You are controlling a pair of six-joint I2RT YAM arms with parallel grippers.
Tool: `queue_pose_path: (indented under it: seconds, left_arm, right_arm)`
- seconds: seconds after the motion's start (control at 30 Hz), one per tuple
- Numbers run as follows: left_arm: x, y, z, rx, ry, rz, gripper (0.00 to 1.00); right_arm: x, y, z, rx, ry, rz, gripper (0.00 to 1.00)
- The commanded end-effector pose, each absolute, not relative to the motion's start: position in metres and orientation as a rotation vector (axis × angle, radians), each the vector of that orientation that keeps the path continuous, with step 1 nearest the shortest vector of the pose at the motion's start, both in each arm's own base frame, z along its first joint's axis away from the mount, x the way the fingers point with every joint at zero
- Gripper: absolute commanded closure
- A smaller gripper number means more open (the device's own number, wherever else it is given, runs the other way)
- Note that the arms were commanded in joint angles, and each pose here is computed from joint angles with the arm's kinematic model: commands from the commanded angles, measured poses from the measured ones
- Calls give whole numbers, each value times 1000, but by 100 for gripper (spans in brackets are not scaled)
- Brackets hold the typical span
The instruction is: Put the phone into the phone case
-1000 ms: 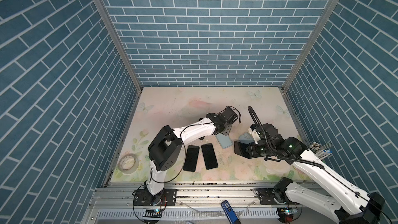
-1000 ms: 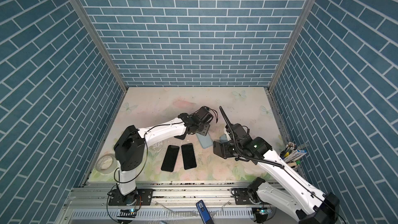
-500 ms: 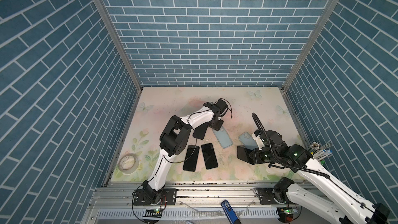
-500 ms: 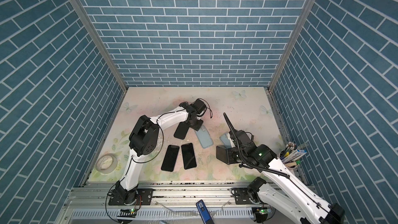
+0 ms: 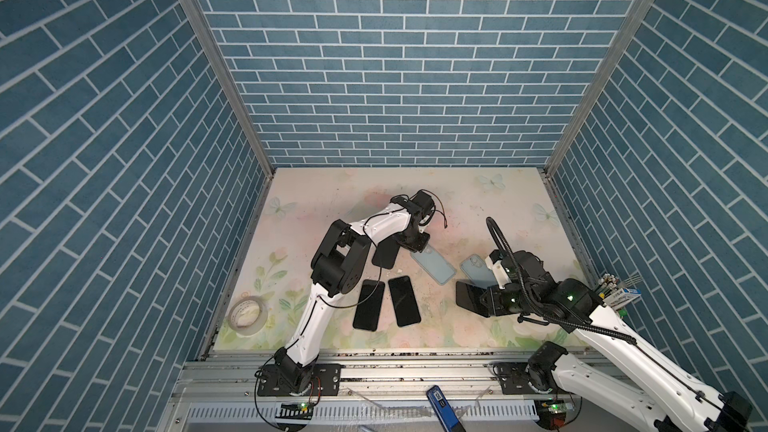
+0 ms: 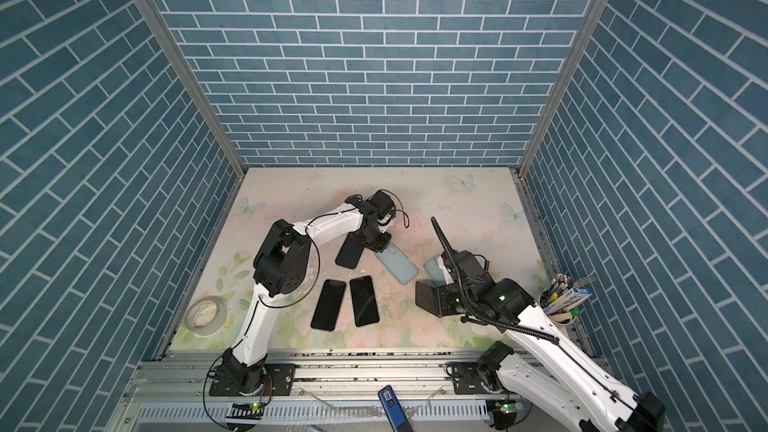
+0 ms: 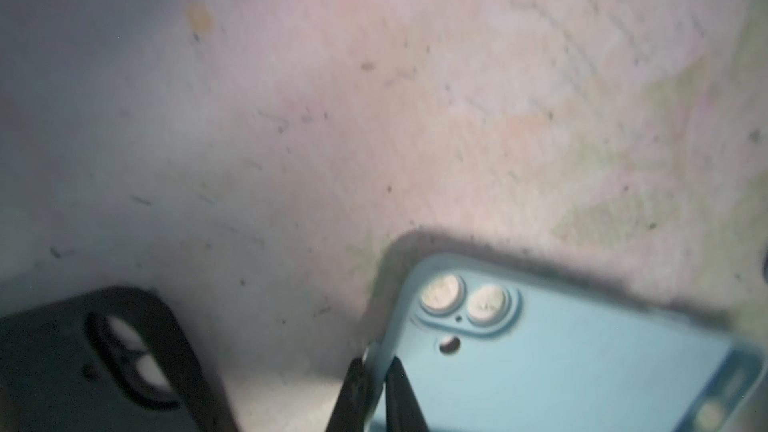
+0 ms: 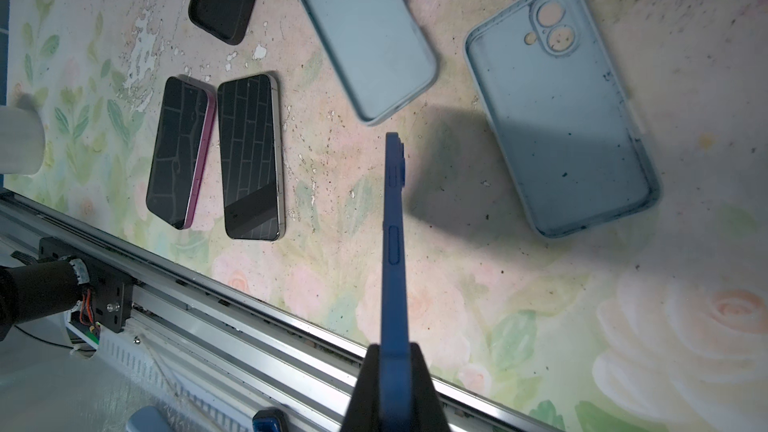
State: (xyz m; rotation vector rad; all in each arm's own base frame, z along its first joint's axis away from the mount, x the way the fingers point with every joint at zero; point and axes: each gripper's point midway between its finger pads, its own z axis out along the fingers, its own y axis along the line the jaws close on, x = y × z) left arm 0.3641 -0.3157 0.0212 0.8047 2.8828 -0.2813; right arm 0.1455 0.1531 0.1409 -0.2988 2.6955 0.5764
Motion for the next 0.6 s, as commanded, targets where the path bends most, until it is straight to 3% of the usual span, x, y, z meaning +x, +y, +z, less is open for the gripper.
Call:
queue_pose_path:
  seconds: [0.0, 0.23, 0.57]
  left_arm:
    - [333, -308, 29, 757, 2933, -369, 95]
    - [275, -307, 37, 695, 2918, -539, 98]
    - [257, -319, 28, 534, 2934, -534, 97]
  right_arm:
    - [150, 160, 154, -275, 2654, 634, 100]
    - [160, 174, 171, -280, 2612, 689, 100]
    - [181, 202, 198, -274, 2556, 797, 100]
